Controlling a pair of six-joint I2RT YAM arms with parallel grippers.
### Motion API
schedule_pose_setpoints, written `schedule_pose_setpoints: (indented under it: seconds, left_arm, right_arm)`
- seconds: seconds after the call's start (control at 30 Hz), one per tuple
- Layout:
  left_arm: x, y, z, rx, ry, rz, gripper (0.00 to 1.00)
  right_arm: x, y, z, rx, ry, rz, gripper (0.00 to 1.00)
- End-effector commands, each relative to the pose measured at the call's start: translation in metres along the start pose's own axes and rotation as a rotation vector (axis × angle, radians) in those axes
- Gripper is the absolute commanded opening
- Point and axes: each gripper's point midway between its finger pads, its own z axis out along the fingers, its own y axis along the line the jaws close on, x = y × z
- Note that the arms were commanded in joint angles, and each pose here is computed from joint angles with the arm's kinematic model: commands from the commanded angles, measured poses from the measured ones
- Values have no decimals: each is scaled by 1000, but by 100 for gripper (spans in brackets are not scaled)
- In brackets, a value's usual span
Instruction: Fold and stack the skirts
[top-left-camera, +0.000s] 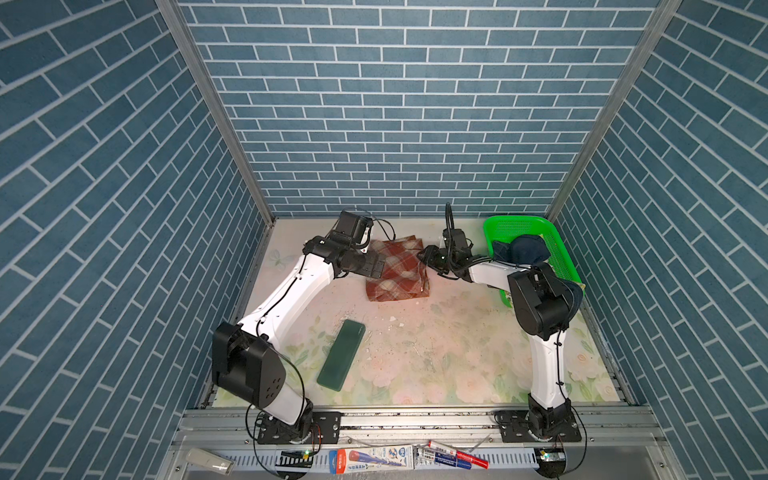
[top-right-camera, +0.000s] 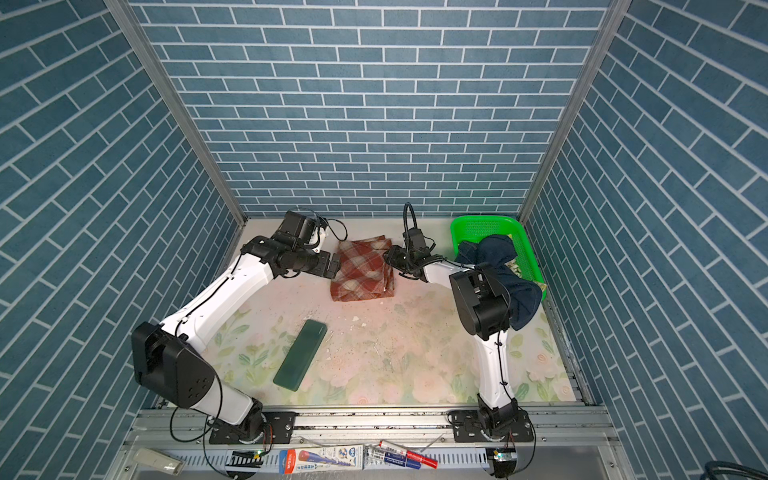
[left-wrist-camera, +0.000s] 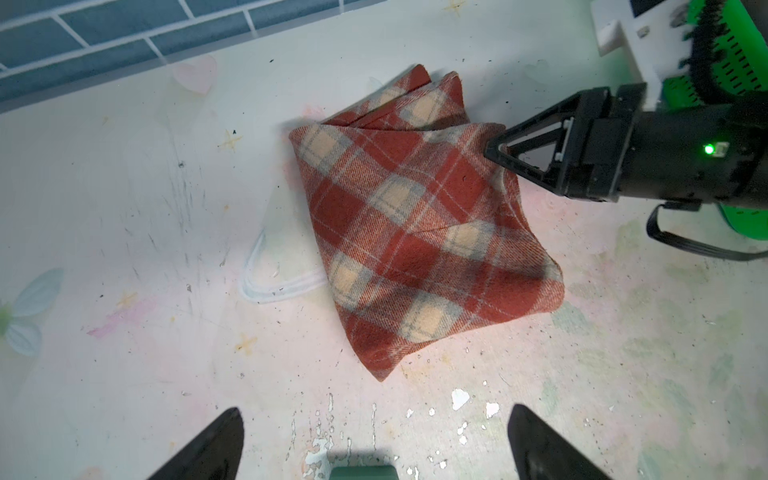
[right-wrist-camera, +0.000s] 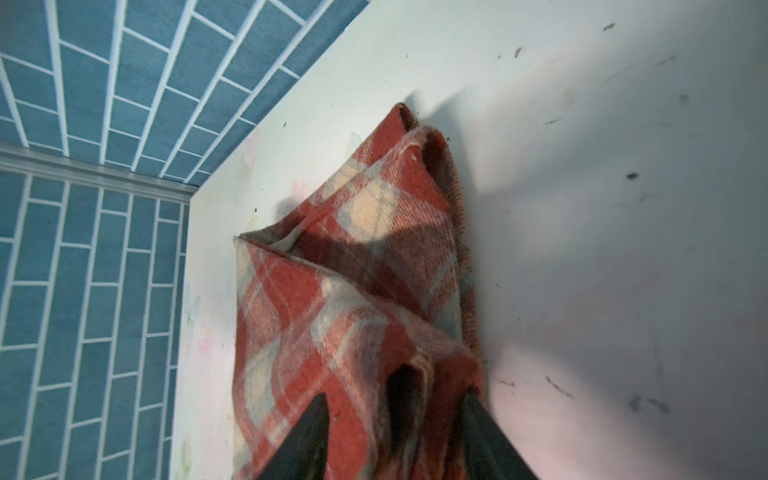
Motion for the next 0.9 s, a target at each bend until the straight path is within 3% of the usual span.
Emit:
schedule_pose_setpoints:
  seconds: [0.0,0.1,0.17,0.5,0.87]
  left_arm:
    - [1,-4,2,27,-24,64,100]
    - [4,-3,2,25,-28,76,100]
    - [5,-1,2,19,-33,79,100]
    - [7,0,8,19,-25,72,100]
    - [11,-3,17,35,-19,42,100]
  right_arm:
    - [-11,19,6,-26,11,-36,32]
    - [-12,21,14,-21,22,-49,9]
    - [-19,28,12,-27,15,-70,0]
    - [-44,65,4,-80,5,-122,0]
    - [-40,31,29,-32,41,-83,3]
